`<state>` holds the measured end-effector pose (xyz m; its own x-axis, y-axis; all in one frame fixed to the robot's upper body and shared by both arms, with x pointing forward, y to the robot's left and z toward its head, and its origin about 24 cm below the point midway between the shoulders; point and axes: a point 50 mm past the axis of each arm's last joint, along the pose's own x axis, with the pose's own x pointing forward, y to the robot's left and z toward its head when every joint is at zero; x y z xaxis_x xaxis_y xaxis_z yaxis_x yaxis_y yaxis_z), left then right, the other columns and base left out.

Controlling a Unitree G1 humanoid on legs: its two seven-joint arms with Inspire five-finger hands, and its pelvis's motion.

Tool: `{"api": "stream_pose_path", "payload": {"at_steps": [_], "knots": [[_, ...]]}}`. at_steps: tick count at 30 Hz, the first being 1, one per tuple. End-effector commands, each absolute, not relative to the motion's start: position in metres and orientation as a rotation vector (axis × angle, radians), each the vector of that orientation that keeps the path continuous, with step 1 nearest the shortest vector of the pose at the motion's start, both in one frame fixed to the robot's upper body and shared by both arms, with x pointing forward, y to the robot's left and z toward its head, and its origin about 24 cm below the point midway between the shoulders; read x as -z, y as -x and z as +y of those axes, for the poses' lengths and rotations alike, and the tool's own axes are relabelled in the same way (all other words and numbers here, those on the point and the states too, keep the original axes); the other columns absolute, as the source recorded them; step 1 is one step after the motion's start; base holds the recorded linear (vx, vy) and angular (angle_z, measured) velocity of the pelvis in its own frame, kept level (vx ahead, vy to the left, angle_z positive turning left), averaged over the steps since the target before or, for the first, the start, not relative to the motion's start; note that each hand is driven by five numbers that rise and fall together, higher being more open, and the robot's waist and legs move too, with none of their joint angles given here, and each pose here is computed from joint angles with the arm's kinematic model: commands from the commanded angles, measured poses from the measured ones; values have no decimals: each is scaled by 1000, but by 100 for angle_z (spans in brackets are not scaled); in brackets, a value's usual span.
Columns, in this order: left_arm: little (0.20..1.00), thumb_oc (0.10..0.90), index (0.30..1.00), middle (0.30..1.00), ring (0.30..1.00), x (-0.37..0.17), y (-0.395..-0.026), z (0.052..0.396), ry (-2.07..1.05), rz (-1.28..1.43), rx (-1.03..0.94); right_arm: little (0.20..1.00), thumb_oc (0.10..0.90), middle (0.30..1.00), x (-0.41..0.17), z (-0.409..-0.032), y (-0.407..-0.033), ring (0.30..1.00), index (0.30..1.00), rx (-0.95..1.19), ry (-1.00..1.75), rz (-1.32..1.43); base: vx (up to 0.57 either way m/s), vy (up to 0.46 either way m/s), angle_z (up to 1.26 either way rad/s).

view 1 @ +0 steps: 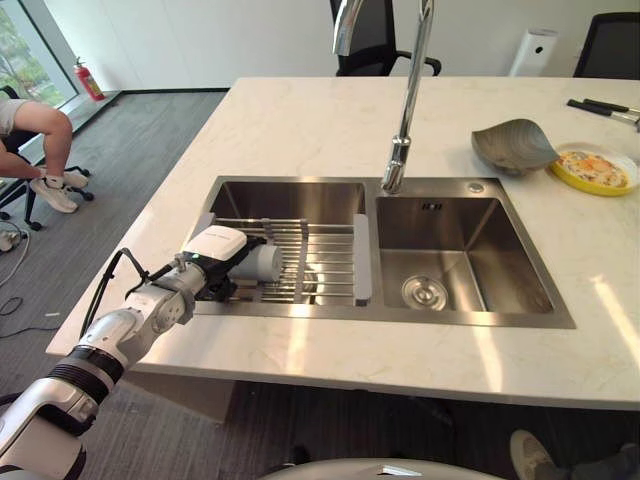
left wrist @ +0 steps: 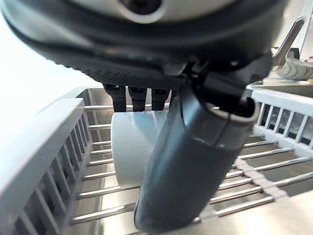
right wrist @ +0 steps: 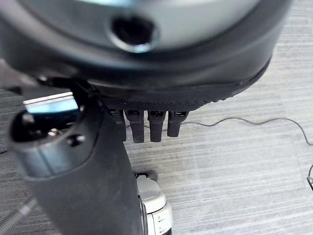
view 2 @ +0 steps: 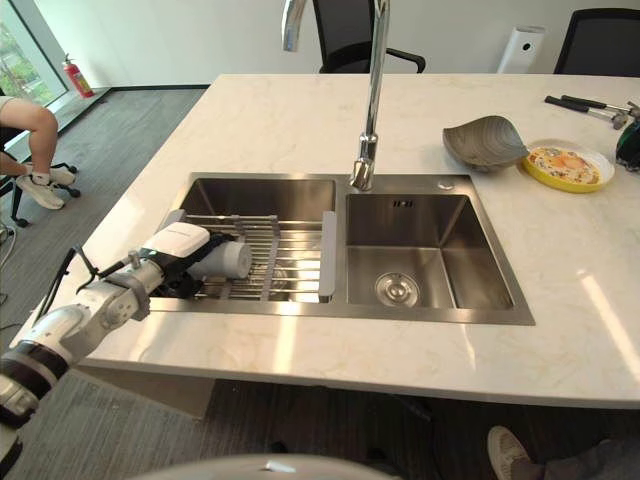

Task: Place the dishes in the dishwasher.

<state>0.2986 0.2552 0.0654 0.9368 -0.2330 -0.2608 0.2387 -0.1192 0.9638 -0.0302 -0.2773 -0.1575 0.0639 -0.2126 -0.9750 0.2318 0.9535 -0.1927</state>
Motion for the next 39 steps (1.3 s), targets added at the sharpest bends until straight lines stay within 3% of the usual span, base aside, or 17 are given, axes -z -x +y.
{"api": "stream_pose_path", "payload": {"at_steps": [1, 12, 13, 24, 30, 33, 35, 39], "knots": [[900, 800, 900, 900, 900, -144, -342, 253, -1737, -234, 117, 900, 800, 900, 154, -288, 17, 900, 900, 305, 74, 1443, 0, 14, -12], [900, 800, 900, 900, 900, -115, -352, 268, -1768, -3, 144, 900, 800, 900, 154, -289, 11, 900, 900, 323, 76, 1434, -3, 12, -6], [300, 400, 300, 300, 300, -111, -353, 268, -1770, 22, 163, 900, 800, 900, 154, -289, 12, 900, 900, 325, 76, 1435, 9, 9, -11], [300, 400, 300, 300, 300, -118, -352, 262, -1832, -54, 246, 900, 800, 900, 154, -289, 6, 900, 900, 324, 66, 1414, -6, -20, -2], [300, 400, 300, 300, 300, -148, -341, 266, -1806, -254, 93, 900, 800, 900, 157, -280, 2, 900, 900, 291, 68, 1399, -47, -110, 8], [300, 400, 300, 300, 300, -171, -317, 260, -1620, -476, -55, 900, 800, 900, 161, -268, 0, 900, 900, 253, 74, 1398, -69, -223, 17], [300, 400, 300, 300, 300, -170, -314, 261, -1618, -469, -58, 900, 800, 900, 161, -269, 0, 900, 900, 250, 81, 1399, -39, -104, 34], [300, 400, 300, 300, 300, -191, -285, 248, -1136, -646, -201, 900, 800, 900, 161, -268, -8, 900, 900, 246, 99, 1370, -113, -155, 39]]}}
